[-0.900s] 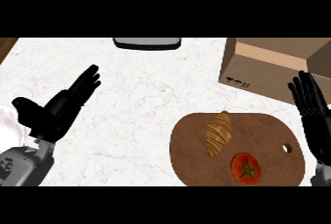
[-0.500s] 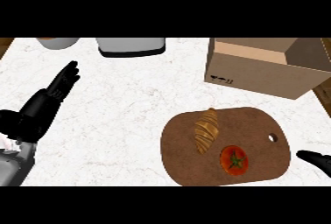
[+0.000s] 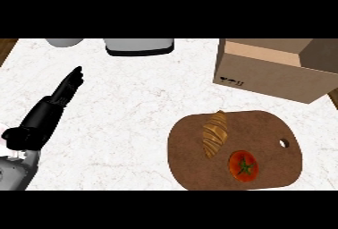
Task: Pick the tomato from the cutting board and place it in the cardboard box
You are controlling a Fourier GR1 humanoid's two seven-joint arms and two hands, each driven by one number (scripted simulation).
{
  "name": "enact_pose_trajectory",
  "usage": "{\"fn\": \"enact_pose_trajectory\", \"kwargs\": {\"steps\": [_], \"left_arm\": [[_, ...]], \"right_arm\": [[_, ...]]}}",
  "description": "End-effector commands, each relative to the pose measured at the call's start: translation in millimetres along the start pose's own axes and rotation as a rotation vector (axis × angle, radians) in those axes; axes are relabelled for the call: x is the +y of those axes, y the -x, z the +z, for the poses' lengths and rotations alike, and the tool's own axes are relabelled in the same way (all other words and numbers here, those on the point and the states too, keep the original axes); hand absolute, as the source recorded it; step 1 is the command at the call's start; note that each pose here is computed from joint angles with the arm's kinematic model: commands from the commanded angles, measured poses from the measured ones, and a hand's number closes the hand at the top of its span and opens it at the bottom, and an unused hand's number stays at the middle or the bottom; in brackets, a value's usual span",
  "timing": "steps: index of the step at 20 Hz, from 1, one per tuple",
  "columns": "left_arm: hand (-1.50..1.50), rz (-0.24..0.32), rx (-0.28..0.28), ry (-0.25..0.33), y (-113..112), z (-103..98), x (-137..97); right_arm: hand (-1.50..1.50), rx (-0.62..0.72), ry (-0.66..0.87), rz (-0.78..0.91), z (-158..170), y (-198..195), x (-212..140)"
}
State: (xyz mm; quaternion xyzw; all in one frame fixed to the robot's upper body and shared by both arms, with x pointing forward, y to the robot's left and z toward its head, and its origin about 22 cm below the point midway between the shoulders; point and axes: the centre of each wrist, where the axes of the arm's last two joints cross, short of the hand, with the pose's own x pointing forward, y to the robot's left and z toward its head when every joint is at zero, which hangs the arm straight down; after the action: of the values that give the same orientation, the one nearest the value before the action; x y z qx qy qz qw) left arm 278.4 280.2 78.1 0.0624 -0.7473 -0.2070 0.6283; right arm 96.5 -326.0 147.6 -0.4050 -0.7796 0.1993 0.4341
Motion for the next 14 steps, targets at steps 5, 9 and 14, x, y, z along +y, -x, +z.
{"fn": "enact_pose_trajectory", "kwargs": {"steps": [5, 9, 14], "left_arm": [[0.00, -0.001, -0.038, 0.027, -1.0, -6.4, -10.9], [0.00, -0.022, -0.029, 0.036, 10.0, -0.3, -7.4], [0.00, -0.021, -0.042, 0.045, 3.8, -4.7, -9.7]], "right_arm": [[-1.50, 0.034, -0.242, 0.311, 15.5, -24.7, -21.8], [-1.50, 0.059, -0.413, 0.385, 14.2, -34.0, -26.5], [-1.50, 0.123, -0.508, 0.472, 8.8, -38.1, -27.1]]}}
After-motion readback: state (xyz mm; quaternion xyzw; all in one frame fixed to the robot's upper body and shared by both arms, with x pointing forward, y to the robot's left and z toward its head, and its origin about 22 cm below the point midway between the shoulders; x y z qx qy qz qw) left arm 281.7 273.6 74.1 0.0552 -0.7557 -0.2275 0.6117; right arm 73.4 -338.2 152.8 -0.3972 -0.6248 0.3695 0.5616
